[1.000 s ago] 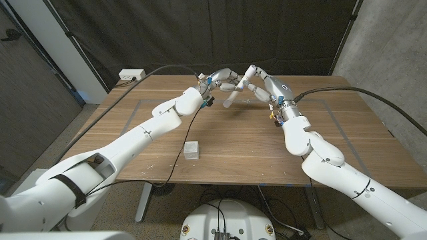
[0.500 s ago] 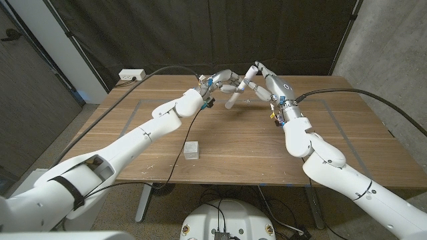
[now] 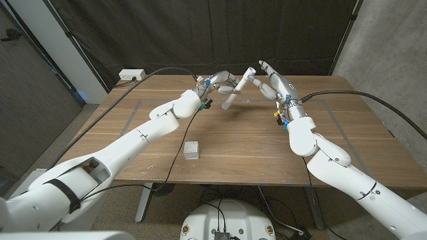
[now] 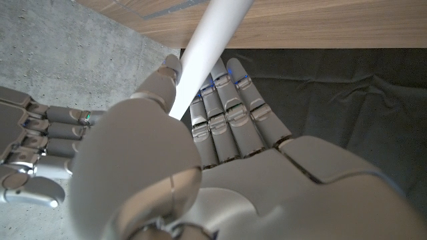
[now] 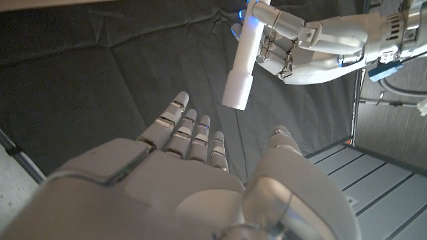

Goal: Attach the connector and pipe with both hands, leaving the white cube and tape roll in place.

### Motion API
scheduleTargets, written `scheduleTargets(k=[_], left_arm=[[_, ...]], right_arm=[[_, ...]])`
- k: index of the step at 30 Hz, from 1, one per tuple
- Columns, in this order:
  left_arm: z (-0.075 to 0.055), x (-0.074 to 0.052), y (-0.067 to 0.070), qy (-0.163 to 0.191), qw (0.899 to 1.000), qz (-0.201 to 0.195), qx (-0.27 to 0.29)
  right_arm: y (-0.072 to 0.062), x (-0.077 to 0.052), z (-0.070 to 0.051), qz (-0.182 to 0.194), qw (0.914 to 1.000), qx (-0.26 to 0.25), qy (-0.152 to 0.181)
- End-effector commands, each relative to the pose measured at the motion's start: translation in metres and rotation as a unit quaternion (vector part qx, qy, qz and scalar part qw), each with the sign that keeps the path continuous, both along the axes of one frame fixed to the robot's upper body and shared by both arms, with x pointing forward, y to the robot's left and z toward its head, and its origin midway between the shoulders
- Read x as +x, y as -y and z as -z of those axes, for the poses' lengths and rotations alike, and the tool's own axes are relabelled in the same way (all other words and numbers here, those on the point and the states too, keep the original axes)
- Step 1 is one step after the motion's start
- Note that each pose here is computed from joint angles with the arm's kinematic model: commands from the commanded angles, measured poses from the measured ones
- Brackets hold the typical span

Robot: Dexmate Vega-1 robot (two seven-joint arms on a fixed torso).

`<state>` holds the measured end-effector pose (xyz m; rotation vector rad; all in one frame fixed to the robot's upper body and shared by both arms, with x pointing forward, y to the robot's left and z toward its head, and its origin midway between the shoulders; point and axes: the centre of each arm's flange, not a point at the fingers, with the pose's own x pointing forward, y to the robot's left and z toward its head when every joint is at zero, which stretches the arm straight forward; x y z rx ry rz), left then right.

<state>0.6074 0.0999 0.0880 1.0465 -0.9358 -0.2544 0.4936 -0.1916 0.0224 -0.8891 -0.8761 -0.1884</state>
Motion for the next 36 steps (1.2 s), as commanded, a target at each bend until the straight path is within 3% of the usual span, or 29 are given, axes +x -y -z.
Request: scheduleTargets(k=[1, 7, 19, 36], left_arm=[[-0.002, 0.0, -0.028, 0.007, 0.999, -0.026, -0.019], [-0.004, -0.002, -0.045, 0.014, 0.999, -0.038, -0.035], [-0.004, -0.015, -0.081, 0.014, 0.994, -0.078, -0.074], [0.003, -0.017, -0.11, 0.007, 0.988, -0.113, -0.106]], right_arm=[[0.023, 0.015, 0.006, -0.093, 0.9897, 0.096, -0.052], [0.034, 0.022, 0.01, -0.118, 0.9818, 0.131, -0.071], [0.059, 0.033, 0.015, -0.136, 0.9724, 0.17, -0.085], [0.068, 0.042, 0.013, -0.141, 0.9701, 0.176, -0.09]])
